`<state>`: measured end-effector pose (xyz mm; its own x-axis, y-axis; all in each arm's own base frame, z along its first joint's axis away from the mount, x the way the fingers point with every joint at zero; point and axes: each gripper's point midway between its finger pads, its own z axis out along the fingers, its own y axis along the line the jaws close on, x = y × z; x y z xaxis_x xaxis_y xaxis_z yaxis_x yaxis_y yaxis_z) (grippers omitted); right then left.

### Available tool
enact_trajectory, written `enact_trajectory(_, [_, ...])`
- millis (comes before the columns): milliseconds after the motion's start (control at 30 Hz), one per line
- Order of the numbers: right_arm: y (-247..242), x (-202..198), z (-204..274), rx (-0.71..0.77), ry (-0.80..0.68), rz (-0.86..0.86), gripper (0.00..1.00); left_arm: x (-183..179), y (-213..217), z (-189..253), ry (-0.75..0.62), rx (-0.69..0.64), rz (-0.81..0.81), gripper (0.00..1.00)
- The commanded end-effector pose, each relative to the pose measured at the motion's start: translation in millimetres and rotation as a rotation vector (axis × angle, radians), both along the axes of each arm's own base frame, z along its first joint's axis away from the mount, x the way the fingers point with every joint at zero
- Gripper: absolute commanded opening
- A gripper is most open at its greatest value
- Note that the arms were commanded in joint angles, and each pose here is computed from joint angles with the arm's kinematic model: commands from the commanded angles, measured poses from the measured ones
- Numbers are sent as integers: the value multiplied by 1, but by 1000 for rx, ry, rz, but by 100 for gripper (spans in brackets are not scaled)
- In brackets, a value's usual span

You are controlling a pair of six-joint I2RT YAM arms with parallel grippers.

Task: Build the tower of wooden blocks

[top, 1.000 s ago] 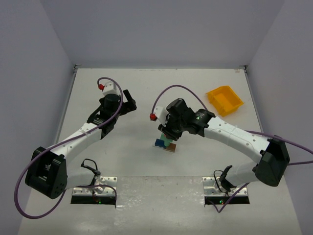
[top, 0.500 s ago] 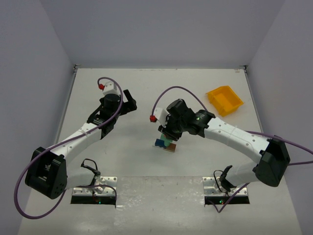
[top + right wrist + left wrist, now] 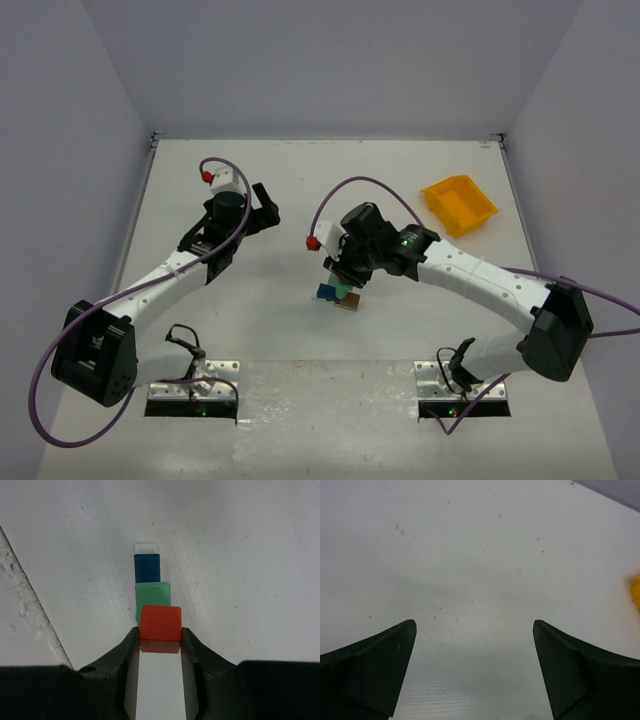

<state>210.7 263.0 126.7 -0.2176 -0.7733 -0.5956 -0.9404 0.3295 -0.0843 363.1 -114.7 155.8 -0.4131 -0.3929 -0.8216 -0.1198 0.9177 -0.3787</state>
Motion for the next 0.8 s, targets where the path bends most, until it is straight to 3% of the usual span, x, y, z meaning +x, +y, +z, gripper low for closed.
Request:
enact_trajectory(0, [12,3,9,44,-25,30,27,7,1,25,-84,-28,3,100])
enact_trajectory(767, [14,3,4,36,-5,21,32,7,-1,25,-85,-32,-8,100])
